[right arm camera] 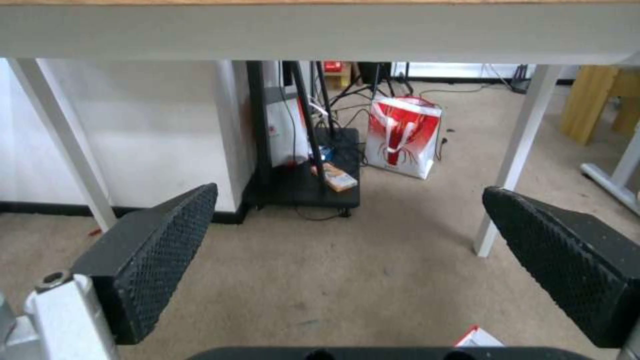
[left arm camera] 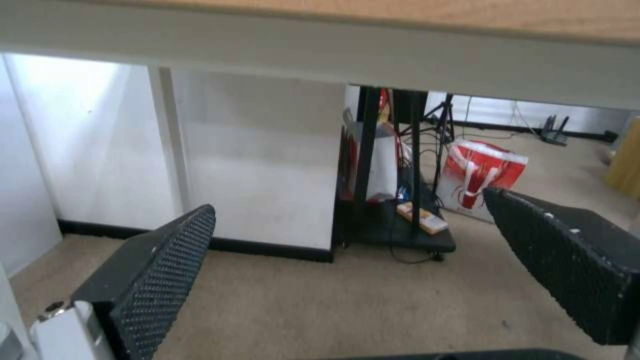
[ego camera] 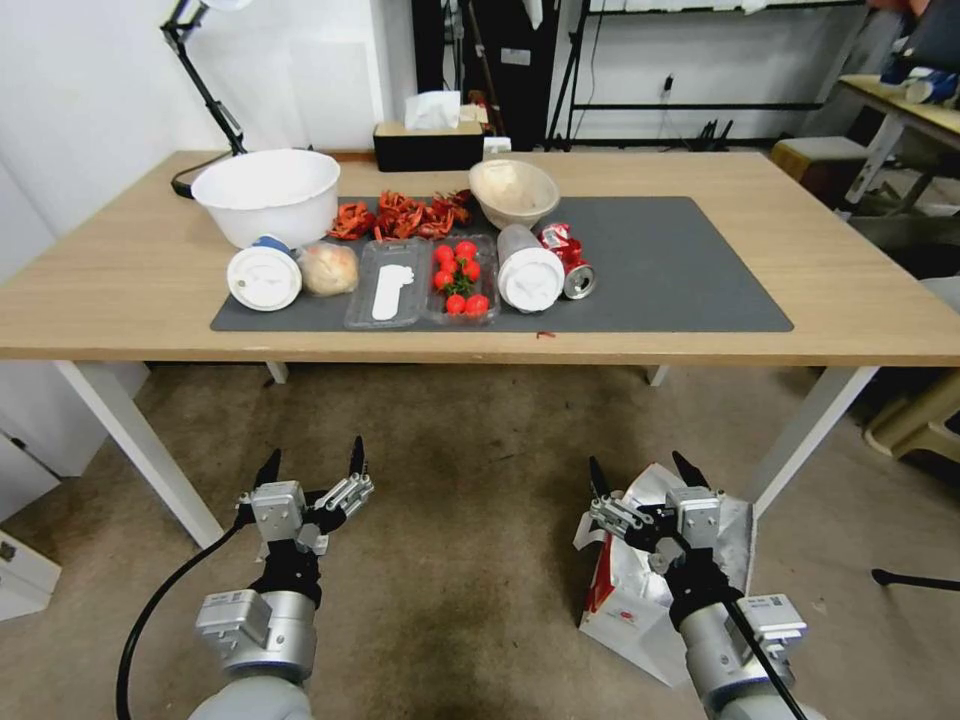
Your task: Pick up the food delivery bag from the floor and place it on the table.
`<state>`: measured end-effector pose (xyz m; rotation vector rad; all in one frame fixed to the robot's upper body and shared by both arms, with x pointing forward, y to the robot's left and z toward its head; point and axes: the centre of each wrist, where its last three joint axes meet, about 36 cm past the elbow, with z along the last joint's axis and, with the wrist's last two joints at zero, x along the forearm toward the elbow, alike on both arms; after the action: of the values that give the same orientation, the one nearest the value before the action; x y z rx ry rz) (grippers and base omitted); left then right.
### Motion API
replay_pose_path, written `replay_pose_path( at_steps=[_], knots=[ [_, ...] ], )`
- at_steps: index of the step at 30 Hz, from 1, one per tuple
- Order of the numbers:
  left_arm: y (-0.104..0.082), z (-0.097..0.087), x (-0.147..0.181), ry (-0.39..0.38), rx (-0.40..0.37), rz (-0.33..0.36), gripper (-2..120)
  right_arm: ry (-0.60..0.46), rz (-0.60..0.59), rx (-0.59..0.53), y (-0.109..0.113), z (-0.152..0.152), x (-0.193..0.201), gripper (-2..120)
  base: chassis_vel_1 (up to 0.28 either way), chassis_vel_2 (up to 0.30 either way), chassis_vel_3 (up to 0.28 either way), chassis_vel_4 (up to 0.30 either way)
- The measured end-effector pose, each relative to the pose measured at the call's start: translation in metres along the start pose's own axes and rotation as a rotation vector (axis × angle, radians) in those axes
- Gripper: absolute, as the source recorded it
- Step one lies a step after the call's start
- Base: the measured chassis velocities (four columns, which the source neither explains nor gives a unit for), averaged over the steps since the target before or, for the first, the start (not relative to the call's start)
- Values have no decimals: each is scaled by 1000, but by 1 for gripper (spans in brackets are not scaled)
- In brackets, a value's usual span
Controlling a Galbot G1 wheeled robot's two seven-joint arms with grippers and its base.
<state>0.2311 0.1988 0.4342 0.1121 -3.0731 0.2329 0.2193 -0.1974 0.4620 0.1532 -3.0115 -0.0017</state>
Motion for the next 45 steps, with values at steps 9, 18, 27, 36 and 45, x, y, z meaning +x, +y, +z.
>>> replay_pose_path(
  at_steps=[9,18,27,36,45],
  knots=[
    [0,0,0,0,-1,2,100,1,1,0,0,4,-1,100,0,0,0,0],
    [0,0,-1,-5,2,1,100,-6,1,5,0,5,-1,100,0,0,0,0],
    [-1,1,-2,-6,4,3,100,-4,3,8,-1,6,-1,100,0,0,0,0],
    [0,1,-2,-5,5,8,100,-5,4,9,-2,6,-2,100,0,0,0,0],
    [0,1,-1,-1,3,8,100,-10,5,10,-2,4,-1,100,0,0,0,0]
  ],
)
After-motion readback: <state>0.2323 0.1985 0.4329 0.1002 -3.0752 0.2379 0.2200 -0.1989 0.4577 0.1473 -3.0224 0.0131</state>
